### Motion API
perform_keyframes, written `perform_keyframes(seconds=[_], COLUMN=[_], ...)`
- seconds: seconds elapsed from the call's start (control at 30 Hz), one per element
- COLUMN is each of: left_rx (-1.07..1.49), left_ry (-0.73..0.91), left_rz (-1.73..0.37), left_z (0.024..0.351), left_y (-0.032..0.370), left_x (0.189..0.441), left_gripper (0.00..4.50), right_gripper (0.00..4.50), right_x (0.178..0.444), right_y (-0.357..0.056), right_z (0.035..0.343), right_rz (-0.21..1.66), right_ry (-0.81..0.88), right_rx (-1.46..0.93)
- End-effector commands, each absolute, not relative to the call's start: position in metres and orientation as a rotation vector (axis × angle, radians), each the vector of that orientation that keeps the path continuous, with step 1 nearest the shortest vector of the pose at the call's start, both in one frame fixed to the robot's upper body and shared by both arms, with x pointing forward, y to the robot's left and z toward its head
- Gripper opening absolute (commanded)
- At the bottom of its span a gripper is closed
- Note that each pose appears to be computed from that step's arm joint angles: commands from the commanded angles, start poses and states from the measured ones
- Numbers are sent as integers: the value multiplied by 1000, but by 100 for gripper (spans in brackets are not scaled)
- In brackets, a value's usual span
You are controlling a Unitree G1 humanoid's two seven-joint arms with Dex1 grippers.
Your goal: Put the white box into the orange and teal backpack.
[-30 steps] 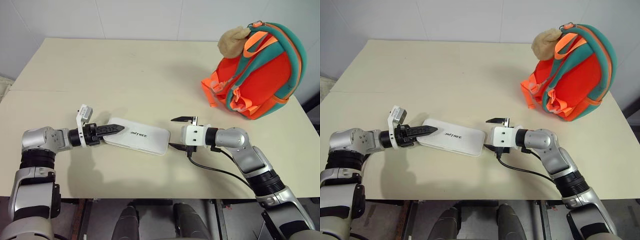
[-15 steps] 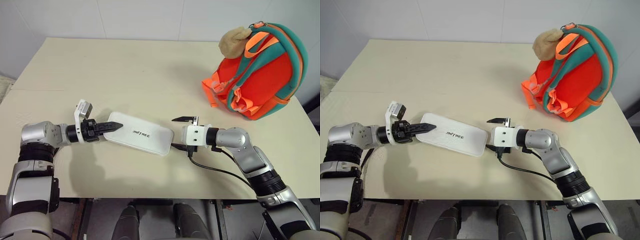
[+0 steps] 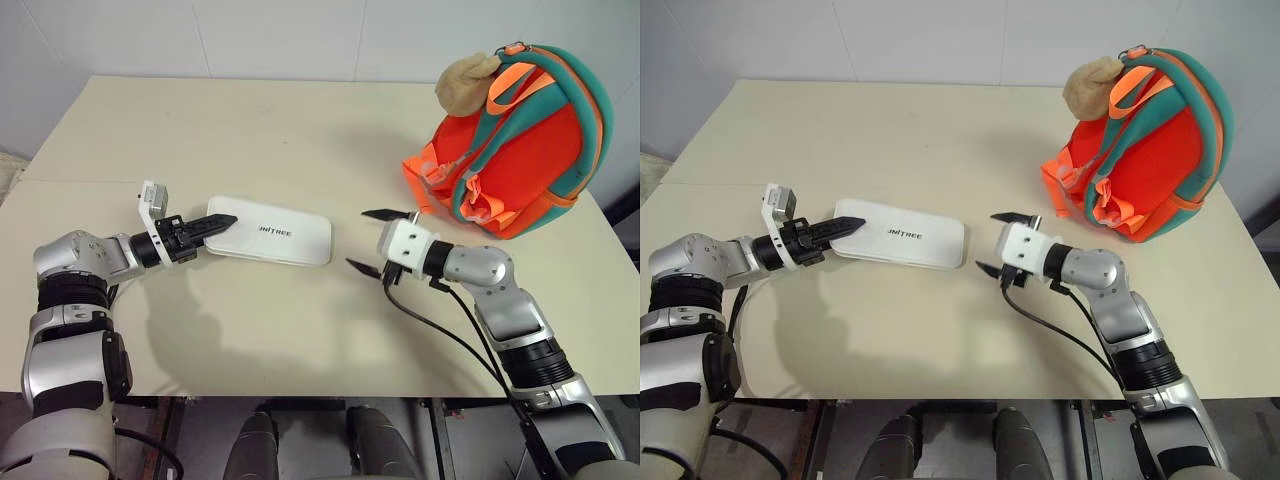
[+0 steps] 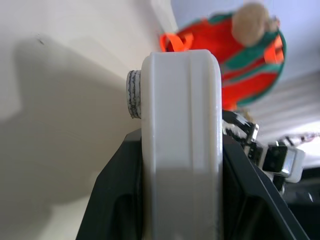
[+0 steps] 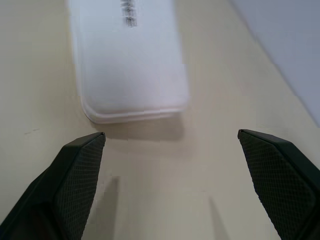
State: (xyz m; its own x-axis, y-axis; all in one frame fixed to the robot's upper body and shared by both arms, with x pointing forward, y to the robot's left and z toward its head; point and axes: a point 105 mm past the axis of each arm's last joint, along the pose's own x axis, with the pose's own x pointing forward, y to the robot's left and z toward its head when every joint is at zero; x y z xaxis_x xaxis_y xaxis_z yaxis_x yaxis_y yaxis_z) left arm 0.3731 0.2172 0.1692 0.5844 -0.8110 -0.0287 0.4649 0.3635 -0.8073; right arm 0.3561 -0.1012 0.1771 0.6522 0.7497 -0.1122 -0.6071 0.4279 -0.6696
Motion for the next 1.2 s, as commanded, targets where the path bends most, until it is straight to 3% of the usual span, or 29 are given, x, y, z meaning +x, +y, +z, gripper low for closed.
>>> perform_keyframes(seconds=[0.03,0.2,0.37,0.6,0.73,1.2], left_rx=[-930,-986,-1000,-1027,-1052,-1101], left_ry=[441,457,397,321,289,236], left_rz=[-891,-941,-1035,-1012,-993,-933], left_z=[190,198,225,230,230,224], left_y=[206,190,170,163,155,140], left_x=[374,365,352,347,347,340], left_gripper=[141,139,139,139,139,139], right_gripper=[450,450,450,450,450,450], right_x=[359,357,349,347,366,423], right_y=[-124,-153,-195,-237,-251,-235], right_z=[215,231,244,245,245,247], right_rz=[688,551,397,251,176,180], right_ry=[-303,-315,-330,-307,-318,-342], right_rx=[-543,-387,-250,-195,-147,-47])
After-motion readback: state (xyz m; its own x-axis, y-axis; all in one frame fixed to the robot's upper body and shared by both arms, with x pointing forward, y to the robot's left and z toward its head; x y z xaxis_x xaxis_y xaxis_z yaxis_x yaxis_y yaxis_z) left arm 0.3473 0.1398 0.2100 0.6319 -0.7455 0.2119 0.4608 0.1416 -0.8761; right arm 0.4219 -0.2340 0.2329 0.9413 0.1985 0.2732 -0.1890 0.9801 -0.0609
